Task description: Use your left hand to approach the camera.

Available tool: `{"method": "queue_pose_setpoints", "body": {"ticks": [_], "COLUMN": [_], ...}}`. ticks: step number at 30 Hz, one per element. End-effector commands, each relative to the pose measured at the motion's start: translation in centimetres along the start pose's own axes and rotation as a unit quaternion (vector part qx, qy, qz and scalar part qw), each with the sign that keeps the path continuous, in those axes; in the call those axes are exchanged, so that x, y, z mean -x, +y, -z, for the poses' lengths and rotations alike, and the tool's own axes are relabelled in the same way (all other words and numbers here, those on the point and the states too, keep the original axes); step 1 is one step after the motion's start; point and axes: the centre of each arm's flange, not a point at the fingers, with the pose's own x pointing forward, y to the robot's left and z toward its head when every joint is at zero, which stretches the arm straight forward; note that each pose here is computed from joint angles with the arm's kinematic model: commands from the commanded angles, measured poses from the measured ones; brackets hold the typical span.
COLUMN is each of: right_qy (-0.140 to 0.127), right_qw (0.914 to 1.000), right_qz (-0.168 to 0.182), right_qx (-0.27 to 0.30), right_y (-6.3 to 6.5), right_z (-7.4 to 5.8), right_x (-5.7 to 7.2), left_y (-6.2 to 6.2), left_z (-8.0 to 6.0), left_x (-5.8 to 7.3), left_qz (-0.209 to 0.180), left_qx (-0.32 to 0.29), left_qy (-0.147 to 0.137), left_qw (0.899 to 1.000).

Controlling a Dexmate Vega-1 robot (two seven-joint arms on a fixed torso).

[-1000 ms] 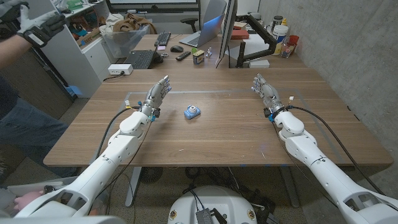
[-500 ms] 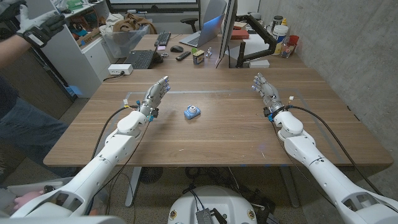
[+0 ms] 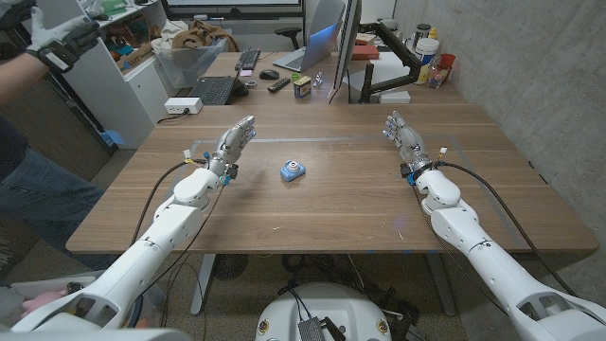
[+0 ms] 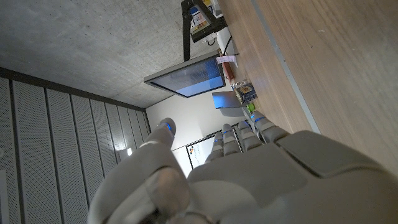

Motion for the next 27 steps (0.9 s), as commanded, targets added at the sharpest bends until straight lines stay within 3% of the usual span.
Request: {"method": "queue_pose_setpoints", "body": {"ticks": [1, 27], "right_qy": [-0.003, -0.005], "right_qw": [1.0000, 1.0000], "right_qz": [-0.005, -0.002], "right_qx": [-0.004, -0.002], "right_y": [0.2, 0.1], "right_z": [-0.1, -0.1], "right_x": [-0.4, -0.3], "left_y": [0.2, 0.2], "left_z": [-0.9, -2.9], "left_x": [0.4, 0.0], "left_qz": [0.004, 0.033], "left_qx": [-0.028, -0.093], "left_qy": [0.000, 0.003], "left_qw": [1.000, 0.995]}}
